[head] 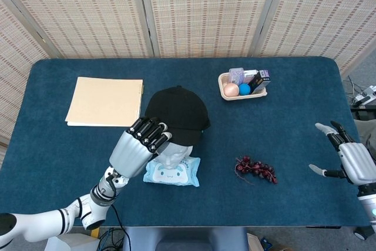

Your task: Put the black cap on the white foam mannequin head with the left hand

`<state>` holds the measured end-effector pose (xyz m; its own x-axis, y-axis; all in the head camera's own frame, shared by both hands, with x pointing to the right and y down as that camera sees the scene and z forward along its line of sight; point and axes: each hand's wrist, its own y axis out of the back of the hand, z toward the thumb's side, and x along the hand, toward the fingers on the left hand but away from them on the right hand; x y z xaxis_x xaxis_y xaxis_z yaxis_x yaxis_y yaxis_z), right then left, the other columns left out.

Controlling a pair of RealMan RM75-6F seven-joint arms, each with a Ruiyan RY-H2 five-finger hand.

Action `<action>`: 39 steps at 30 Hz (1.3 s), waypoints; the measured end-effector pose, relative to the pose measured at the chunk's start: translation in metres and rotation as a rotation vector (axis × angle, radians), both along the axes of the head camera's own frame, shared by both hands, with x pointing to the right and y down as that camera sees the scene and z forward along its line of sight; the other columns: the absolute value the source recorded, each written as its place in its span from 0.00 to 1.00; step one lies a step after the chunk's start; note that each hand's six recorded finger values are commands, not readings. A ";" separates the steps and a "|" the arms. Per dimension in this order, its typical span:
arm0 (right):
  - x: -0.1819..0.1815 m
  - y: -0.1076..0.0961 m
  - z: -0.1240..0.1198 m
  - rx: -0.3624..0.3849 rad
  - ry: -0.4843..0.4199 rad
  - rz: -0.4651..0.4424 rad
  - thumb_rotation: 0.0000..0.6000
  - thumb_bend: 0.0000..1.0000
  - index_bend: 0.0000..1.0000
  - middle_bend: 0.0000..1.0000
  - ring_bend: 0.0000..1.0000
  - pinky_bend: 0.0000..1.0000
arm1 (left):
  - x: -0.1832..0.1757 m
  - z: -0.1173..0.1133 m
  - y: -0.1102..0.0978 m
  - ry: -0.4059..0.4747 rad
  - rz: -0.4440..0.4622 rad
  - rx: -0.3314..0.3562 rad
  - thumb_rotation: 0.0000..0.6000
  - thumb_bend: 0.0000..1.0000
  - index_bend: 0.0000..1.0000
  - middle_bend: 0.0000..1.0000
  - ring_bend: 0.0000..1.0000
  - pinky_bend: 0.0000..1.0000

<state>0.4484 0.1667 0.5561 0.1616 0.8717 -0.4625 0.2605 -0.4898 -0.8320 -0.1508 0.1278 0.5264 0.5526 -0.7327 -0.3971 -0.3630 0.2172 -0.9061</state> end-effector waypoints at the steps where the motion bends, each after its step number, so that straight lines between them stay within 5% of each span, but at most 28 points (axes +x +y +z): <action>1: 0.000 0.000 0.000 0.000 0.000 -0.001 1.00 0.00 0.08 0.19 0.03 0.22 | -0.002 0.002 0.002 0.001 -0.002 -0.003 1.00 0.43 0.89 0.54 0.40 0.47; 39: -0.005 0.001 0.002 -0.003 0.012 -0.014 1.00 0.00 0.08 0.19 0.03 0.22 | -0.028 0.013 0.045 0.068 -0.060 -0.030 1.00 0.43 0.89 0.54 0.40 0.47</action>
